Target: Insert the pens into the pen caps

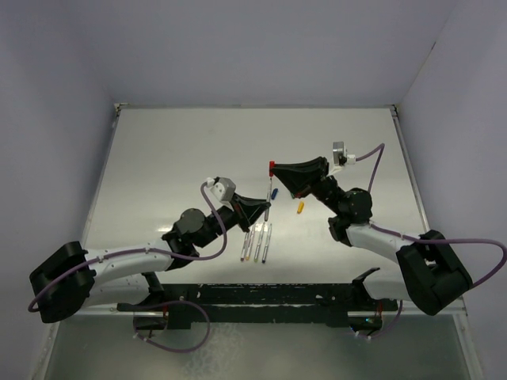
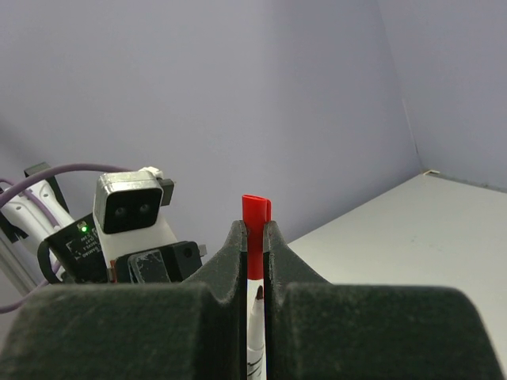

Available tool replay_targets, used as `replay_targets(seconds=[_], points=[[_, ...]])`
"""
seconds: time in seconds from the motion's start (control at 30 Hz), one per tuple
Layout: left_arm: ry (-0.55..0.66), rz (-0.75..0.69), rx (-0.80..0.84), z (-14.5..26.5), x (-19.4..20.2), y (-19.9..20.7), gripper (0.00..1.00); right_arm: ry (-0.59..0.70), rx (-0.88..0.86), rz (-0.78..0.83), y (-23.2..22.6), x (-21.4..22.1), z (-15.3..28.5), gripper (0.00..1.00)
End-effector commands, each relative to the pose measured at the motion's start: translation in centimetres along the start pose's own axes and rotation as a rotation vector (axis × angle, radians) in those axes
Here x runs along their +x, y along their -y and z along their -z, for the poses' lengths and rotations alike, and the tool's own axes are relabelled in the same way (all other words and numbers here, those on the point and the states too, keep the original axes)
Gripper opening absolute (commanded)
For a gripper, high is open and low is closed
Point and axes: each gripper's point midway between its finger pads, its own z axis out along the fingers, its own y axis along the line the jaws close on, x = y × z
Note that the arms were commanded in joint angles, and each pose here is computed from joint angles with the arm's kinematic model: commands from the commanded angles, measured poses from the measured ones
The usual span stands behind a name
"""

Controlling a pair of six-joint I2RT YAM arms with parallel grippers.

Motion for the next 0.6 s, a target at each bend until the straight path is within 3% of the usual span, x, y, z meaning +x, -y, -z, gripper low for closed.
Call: replay_targets(seconds=[0.0,0.57], points=[[0.082,0.000,0.058,-0.63,-2.52,1.60,0.00,0.135,-0.151,0.102,-3.92,-3.82,-0.38,0.00],[0.112,-0.019,0.036,-0.31,-3.42,1.26,0.00,0.124,-0.151,0.069,-4.21,-3.49,0.14,0.00]])
